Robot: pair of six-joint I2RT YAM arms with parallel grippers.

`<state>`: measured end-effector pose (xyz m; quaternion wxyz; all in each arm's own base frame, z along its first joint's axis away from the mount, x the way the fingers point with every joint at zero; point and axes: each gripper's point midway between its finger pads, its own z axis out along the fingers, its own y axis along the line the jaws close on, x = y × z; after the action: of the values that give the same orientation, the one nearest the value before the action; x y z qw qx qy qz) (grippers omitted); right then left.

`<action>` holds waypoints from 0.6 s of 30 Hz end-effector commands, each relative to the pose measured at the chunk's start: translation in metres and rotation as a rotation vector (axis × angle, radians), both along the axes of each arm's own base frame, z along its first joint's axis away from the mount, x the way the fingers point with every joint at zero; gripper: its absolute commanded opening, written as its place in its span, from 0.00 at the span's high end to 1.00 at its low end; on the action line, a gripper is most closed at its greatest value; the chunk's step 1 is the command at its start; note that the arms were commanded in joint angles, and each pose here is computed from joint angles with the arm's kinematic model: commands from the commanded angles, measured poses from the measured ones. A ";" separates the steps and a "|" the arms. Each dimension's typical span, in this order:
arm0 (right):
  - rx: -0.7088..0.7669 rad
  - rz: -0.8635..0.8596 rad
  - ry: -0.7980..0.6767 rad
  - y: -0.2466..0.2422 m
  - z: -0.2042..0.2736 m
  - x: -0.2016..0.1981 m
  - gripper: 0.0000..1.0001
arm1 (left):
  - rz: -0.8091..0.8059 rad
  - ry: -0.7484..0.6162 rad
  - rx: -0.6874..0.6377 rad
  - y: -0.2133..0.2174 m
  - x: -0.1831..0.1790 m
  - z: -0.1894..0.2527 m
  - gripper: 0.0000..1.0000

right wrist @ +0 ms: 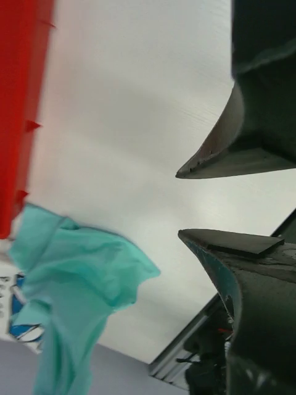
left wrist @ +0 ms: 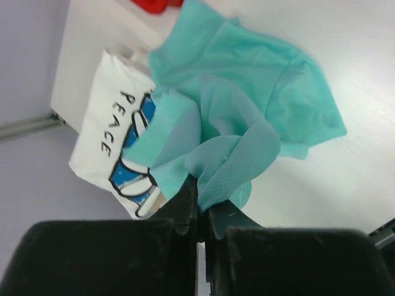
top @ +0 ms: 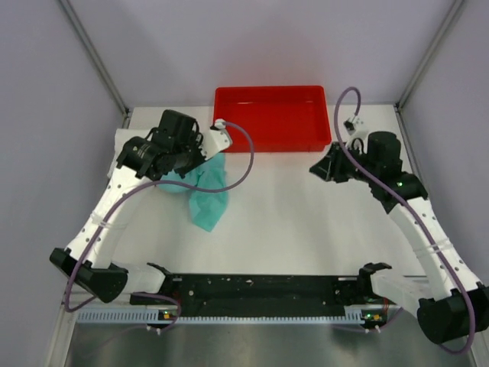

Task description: Fold and stack the t-shirts

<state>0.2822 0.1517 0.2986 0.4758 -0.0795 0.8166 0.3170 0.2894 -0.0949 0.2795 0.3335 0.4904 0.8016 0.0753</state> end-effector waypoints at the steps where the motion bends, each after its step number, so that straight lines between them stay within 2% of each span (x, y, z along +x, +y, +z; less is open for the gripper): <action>1: 0.081 0.111 0.010 0.025 -0.010 -0.015 0.54 | -0.096 -0.147 -0.122 -0.052 0.004 0.063 1.00; 4: 0.044 0.010 0.078 0.013 -0.039 -0.007 0.38 | -0.216 -0.193 -0.165 -0.094 -0.009 0.089 1.00; 6: -0.011 -0.066 0.140 0.000 -0.066 -0.005 0.32 | -0.261 -0.193 -0.176 -0.105 -0.016 0.093 1.00; 8: -0.084 -0.121 0.194 -0.014 -0.090 -0.008 0.24 | -0.268 -0.168 -0.174 -0.108 -0.018 0.084 1.00; 11: -0.178 -0.178 0.237 -0.030 -0.115 -0.015 0.13 | -0.240 -0.109 -0.102 -0.096 -0.021 0.043 1.00; 14: -0.238 -0.126 0.222 -0.014 -0.130 -0.024 0.12 | -0.185 -0.033 -0.027 -0.069 -0.029 -0.003 1.00; 18: -0.290 -0.082 0.296 0.013 -0.167 -0.034 0.15 | -0.126 0.072 -0.049 -0.044 -0.042 -0.042 1.00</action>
<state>0.2476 0.1510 0.1531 0.3522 -0.0572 0.9092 0.2145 0.2561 -0.1611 0.2518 0.3225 0.5680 0.7566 0.0313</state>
